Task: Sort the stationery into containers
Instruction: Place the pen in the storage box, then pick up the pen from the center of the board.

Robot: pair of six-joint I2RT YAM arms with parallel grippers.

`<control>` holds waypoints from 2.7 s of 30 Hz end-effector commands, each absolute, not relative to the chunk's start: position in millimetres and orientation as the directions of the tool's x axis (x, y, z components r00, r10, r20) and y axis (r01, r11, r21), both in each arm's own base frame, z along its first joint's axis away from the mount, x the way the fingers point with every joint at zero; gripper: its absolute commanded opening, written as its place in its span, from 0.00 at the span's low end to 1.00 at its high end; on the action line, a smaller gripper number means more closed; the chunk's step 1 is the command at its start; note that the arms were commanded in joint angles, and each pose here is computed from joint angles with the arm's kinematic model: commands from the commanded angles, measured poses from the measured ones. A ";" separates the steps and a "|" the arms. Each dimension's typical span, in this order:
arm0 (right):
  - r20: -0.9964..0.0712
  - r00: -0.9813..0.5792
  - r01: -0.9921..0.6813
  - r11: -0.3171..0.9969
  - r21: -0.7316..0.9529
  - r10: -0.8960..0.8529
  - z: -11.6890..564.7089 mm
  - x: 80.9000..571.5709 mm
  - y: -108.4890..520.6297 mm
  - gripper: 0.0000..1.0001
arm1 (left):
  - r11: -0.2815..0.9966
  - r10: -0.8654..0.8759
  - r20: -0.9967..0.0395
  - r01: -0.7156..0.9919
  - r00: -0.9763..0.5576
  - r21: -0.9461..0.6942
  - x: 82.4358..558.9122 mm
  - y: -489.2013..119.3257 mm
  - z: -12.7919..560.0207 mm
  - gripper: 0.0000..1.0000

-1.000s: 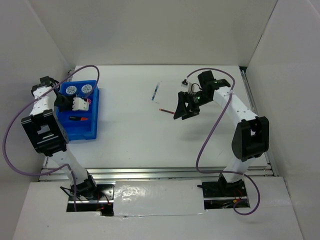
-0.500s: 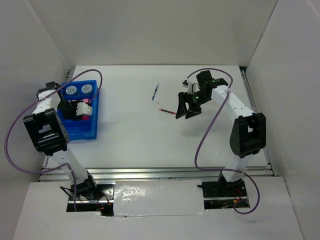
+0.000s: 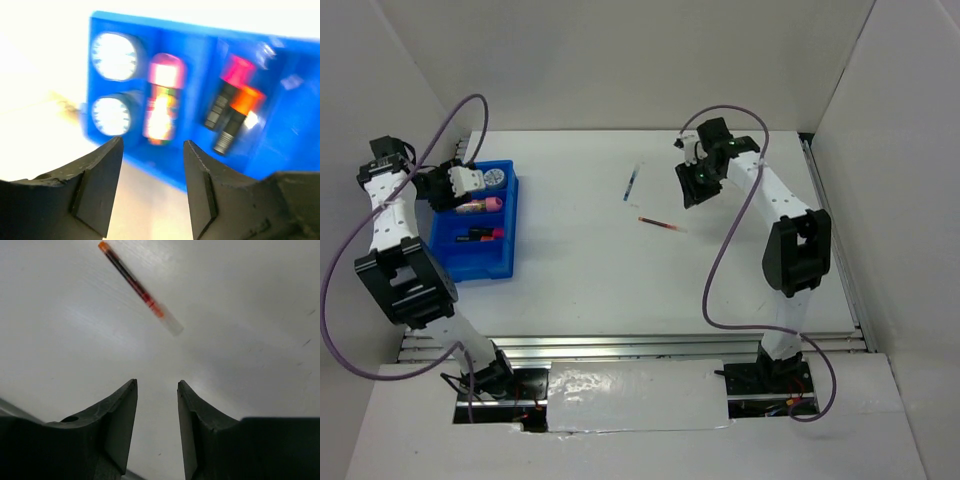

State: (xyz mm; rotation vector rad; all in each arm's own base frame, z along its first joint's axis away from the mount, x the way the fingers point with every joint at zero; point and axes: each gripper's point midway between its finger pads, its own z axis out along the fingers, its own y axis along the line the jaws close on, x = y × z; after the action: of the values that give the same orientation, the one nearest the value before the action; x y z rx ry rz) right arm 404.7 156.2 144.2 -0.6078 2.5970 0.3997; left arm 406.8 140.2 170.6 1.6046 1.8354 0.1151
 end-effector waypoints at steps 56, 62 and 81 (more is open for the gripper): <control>-0.354 -0.516 -0.855 0.444 0.268 -0.780 83.1 367.9 246.3 0.00 | 0.251 0.624 -0.686 0.737 0.373 0.628 323.1 -86.1 272.7 0.80; -0.400 -0.623 -0.734 0.325 0.597 -0.672 152.2 295.2 294.7 0.00 | 0.056 0.605 -0.598 0.722 0.525 0.690 291.0 -145.5 245.0 0.77; -0.191 -0.772 -0.319 0.110 0.941 -0.606 194.0 214.3 330.2 0.00 | -0.220 0.600 -0.432 0.658 0.673 0.720 263.2 -225.2 190.5 0.64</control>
State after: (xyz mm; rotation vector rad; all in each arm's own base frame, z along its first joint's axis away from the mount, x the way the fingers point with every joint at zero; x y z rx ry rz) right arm 237.1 332.9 166.6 -1.1657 2.4560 1.8489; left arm 258.0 -218.2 181.1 1.9221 1.0391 -0.1101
